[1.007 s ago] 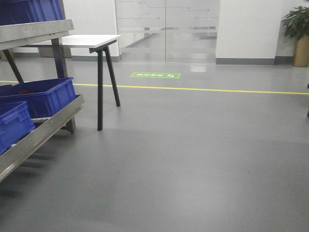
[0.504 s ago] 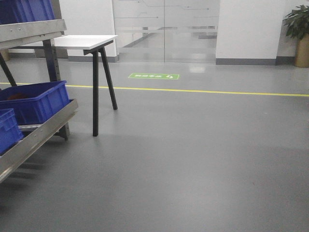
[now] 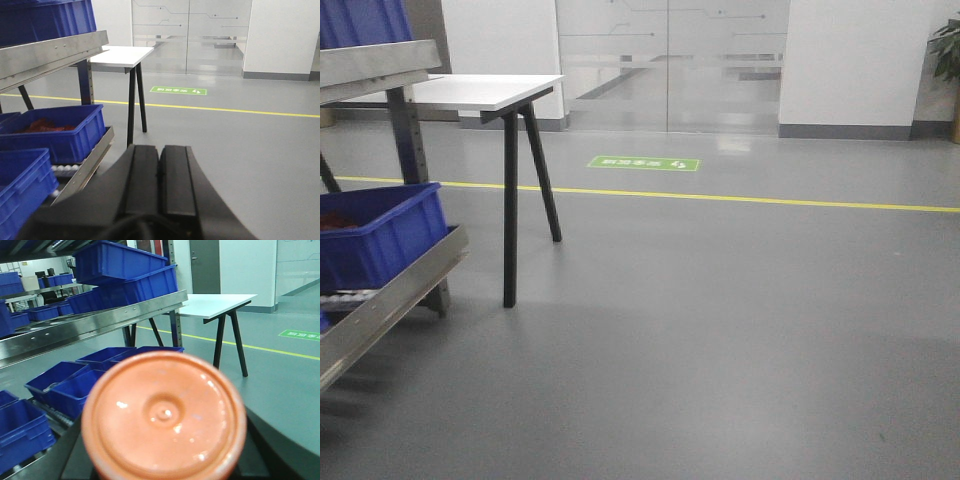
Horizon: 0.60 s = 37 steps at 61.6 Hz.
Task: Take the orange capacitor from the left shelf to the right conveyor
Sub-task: 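Drive the base to the conveyor holding the cylinder in the right gripper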
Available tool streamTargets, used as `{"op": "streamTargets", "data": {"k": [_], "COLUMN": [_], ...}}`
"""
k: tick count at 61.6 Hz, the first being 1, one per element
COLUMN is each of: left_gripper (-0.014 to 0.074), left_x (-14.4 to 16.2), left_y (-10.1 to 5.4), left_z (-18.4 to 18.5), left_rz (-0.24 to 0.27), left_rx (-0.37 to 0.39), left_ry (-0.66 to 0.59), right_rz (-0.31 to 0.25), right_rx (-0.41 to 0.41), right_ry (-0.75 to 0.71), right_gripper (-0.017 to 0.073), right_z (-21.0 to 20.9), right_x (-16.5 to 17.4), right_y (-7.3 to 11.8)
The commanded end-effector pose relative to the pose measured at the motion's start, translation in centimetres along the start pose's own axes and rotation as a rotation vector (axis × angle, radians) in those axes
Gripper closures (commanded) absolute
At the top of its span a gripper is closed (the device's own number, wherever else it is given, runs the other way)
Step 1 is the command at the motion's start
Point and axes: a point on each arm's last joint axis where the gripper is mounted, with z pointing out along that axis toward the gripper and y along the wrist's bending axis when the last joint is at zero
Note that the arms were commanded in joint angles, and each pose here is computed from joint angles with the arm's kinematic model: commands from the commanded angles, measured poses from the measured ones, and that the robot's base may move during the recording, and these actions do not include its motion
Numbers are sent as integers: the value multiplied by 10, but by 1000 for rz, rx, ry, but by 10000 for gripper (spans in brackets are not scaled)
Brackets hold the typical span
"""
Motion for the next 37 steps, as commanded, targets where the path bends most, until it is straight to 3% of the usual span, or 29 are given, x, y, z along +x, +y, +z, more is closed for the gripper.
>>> {"op": "streamTargets", "data": {"k": [1,37], "left_gripper": [699,699], "left_x": [-9,-9], "left_y": [0,0], "left_z": [0,0], "left_rz": [-6,-6], "left_rx": [5,5], "left_ry": [-85,-85], "right_rz": [-15,-15], "right_rx": [-25,-25], "right_ry": [-104,-104], "right_gripper": [501,501], "right_z": [-2,-2], "right_x": [-15,-15], "right_y": [3,3]}}
